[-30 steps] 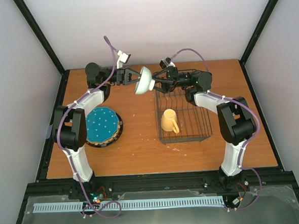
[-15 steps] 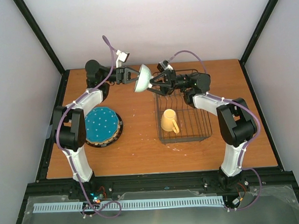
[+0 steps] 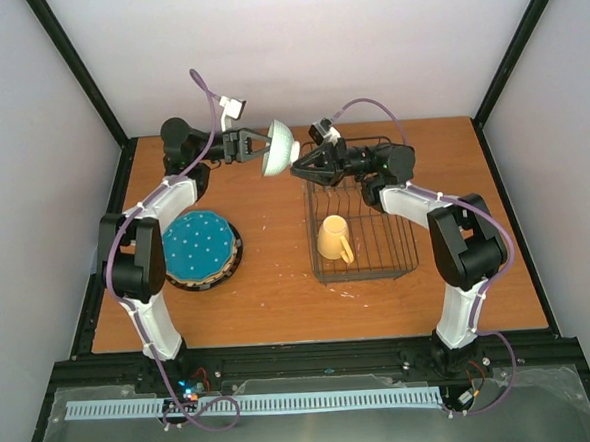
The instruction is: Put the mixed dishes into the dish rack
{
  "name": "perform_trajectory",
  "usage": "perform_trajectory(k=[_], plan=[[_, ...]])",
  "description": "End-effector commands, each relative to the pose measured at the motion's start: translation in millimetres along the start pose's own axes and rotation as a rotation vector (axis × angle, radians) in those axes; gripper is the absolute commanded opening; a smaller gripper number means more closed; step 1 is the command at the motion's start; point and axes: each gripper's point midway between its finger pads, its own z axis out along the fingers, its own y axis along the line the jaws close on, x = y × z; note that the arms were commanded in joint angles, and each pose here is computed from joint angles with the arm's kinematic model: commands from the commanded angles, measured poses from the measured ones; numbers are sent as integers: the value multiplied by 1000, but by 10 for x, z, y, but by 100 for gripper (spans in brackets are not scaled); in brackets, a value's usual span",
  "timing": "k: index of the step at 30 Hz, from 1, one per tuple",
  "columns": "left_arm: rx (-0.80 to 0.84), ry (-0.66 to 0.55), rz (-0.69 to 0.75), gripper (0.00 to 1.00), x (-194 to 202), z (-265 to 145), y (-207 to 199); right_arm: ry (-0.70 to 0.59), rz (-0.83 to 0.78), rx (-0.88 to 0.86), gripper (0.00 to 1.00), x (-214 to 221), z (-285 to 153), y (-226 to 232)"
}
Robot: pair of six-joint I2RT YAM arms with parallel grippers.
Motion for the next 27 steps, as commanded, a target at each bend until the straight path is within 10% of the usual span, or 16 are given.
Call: perform_trajectory(k=[1,7,27], plan=[[31,27,89,1,5,83,-273,-13,-200,-82,13,12,53,381],[29,31,92,1,12,80,-302,-12,-182,-77,52,-19,43,339],[32,47,96,1,-8,71,-369,-49,-171,-34,59,-111,-175,194]])
